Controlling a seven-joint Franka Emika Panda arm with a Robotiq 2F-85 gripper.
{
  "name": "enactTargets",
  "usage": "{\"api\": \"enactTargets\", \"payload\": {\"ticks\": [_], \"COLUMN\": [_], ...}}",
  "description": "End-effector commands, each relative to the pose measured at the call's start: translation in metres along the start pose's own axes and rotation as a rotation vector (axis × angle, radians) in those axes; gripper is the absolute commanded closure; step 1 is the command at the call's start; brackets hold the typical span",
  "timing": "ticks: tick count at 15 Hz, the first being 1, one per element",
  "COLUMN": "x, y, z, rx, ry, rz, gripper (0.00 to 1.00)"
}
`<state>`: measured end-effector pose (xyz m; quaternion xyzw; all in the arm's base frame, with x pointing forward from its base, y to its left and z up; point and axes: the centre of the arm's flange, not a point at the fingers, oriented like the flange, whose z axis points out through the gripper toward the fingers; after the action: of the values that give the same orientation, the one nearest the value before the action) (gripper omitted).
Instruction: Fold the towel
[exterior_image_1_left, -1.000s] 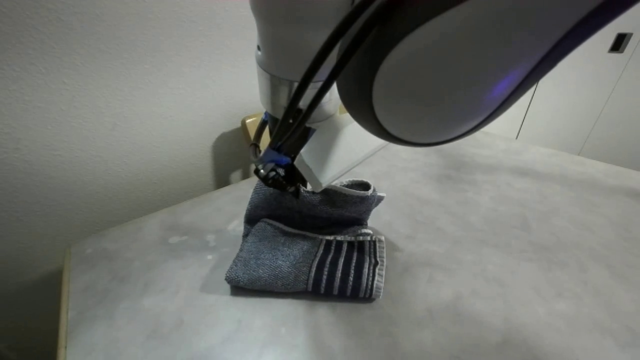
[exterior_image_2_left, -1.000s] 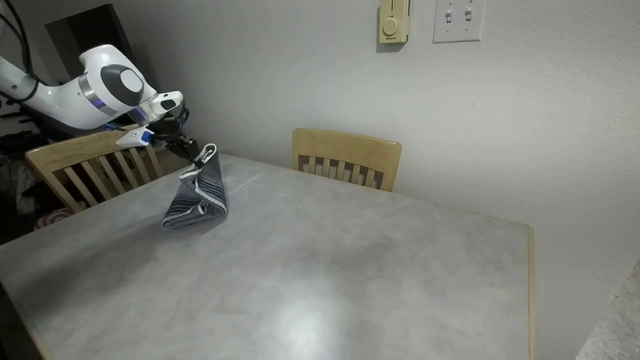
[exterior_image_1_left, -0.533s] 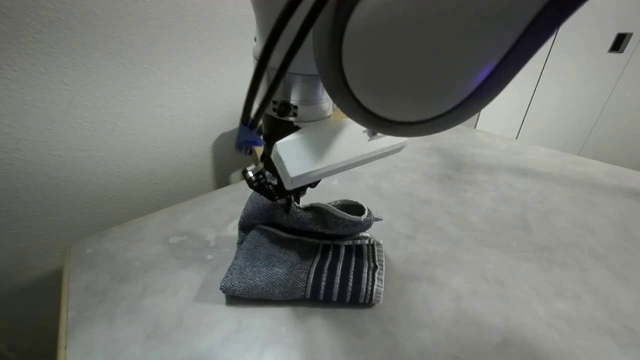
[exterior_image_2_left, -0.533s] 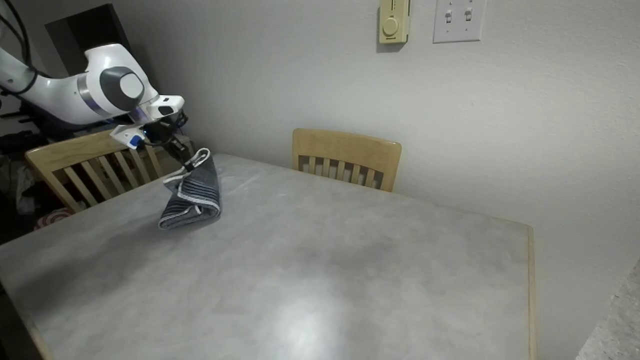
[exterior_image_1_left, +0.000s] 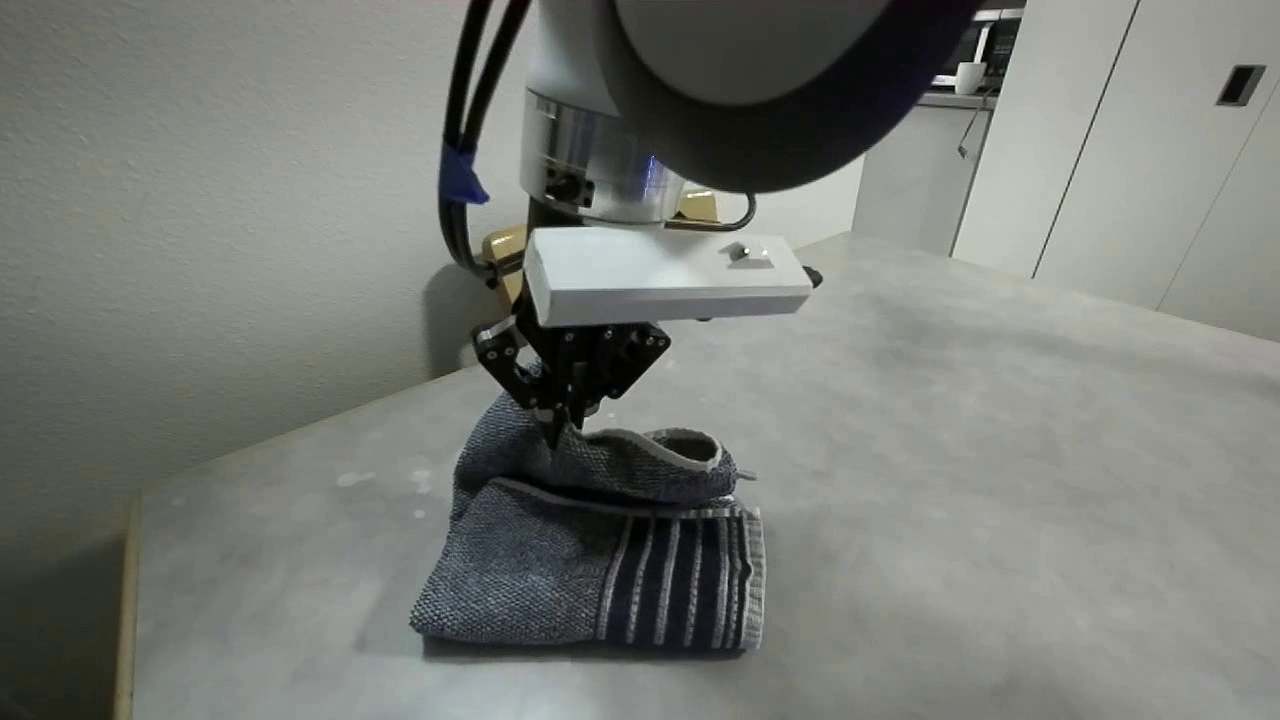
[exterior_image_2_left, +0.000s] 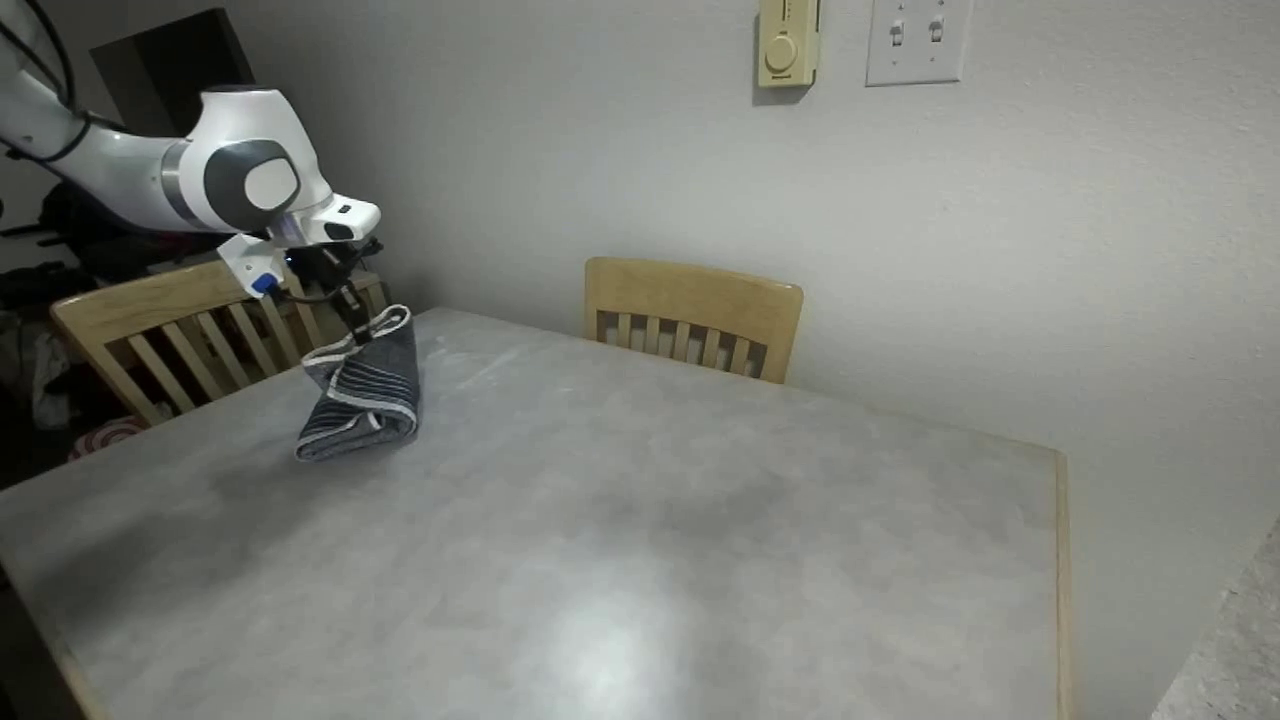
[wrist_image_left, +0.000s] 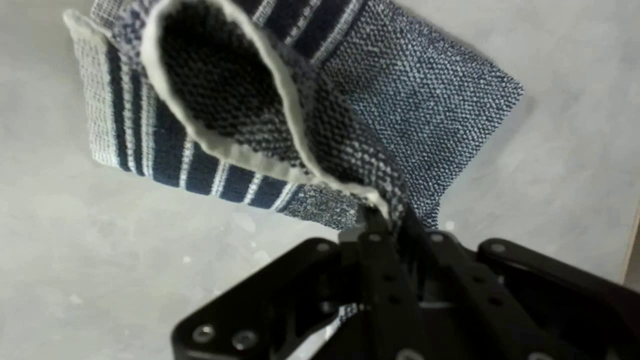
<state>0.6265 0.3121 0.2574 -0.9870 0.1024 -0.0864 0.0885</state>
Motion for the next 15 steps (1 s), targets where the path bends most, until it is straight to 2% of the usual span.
{"api": "enactTargets", "payload": {"ticks": [1,6,7,8,15], "x": [0.003,-0.007,-0.011,-0.013,-0.012], "y": [0.007,-0.008,-0.007,-0.009,-0.008], "z": [0.004,0.020,0.015,0.018,0.018], "rx": [0.065,0.155,0.118,0.122,0.118], "ry": [-0.061,-0.152,-0.103,-0.108,-0.106], "rz": [0.002,-0.067,-0.043,-0.048,-0.047], "gripper": [0.98,0.98,0.98,0.90,0.90]}}
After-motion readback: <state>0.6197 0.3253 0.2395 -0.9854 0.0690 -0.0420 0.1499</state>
